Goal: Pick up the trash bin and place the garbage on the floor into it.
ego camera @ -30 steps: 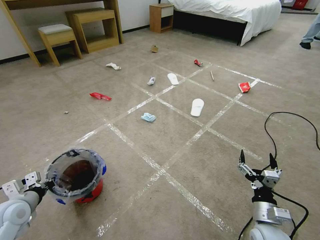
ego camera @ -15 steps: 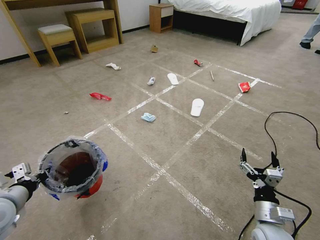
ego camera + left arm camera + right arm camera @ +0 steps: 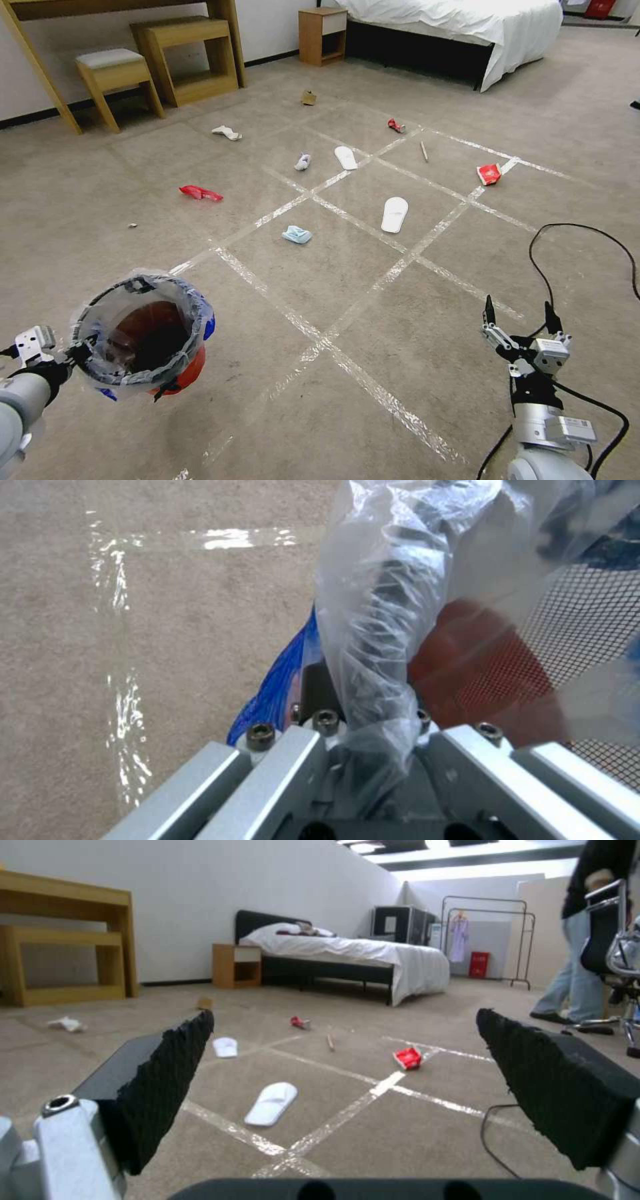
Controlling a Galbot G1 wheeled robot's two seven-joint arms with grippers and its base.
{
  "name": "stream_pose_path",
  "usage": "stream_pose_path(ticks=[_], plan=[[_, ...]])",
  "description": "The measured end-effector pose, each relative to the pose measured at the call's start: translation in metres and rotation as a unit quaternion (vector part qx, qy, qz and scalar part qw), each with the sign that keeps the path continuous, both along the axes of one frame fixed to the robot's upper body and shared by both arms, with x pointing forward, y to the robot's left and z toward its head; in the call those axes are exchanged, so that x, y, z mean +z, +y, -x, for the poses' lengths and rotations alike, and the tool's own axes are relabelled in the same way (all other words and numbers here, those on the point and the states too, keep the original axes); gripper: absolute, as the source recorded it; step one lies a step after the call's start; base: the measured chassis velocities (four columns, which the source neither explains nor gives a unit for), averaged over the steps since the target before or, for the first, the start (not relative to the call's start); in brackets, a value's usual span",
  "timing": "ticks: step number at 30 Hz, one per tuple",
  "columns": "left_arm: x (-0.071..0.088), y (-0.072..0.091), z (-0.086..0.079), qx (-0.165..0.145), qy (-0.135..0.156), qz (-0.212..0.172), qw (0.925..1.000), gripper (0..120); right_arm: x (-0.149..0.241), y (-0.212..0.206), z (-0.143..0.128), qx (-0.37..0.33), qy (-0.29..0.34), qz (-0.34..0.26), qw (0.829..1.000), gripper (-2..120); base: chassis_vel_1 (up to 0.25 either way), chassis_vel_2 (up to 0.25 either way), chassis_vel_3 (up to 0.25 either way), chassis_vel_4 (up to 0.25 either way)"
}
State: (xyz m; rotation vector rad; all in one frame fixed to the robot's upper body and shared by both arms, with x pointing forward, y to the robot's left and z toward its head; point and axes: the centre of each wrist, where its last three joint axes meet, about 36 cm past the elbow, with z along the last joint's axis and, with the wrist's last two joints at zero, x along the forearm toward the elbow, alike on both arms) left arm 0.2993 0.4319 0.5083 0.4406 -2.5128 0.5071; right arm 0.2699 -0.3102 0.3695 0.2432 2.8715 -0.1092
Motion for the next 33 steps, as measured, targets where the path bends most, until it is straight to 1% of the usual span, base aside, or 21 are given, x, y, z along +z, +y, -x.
stream_pose_path(ticks=[4, 11, 22, 33], plan=[[-0.001, -0.002, -0.001, -0.001, 0.000, 0.001, 1.0000, 1, 0.000, 0.001, 0.000, 0.003, 0.000, 0.000, 1.000, 100, -0.027, 0.018, 0.019, -0.019], [-0.003, -0.002, -0.003, 0.000, 0.000, 0.003, 1.0000, 1, -0.001, 0.001, -0.001, 0.005, 0.000, -0.001, 1.000, 100, -0.119, 0.106, 0.126, -0.095], [-0.009, -0.001, -0.011, 0.001, 0.002, 0.004, 1.0000, 1, -0.003, 0.002, -0.004, 0.007, 0.004, -0.002, 1.000, 100, -0.197, 0.209, 0.204, -0.222], [-0.014, -0.001, -0.017, 0.001, 0.003, 0.006, 1.0000, 1, -0.006, 0.002, -0.006, 0.008, 0.008, -0.003, 1.000, 100, -0.178, 0.174, 0.172, -0.164]])
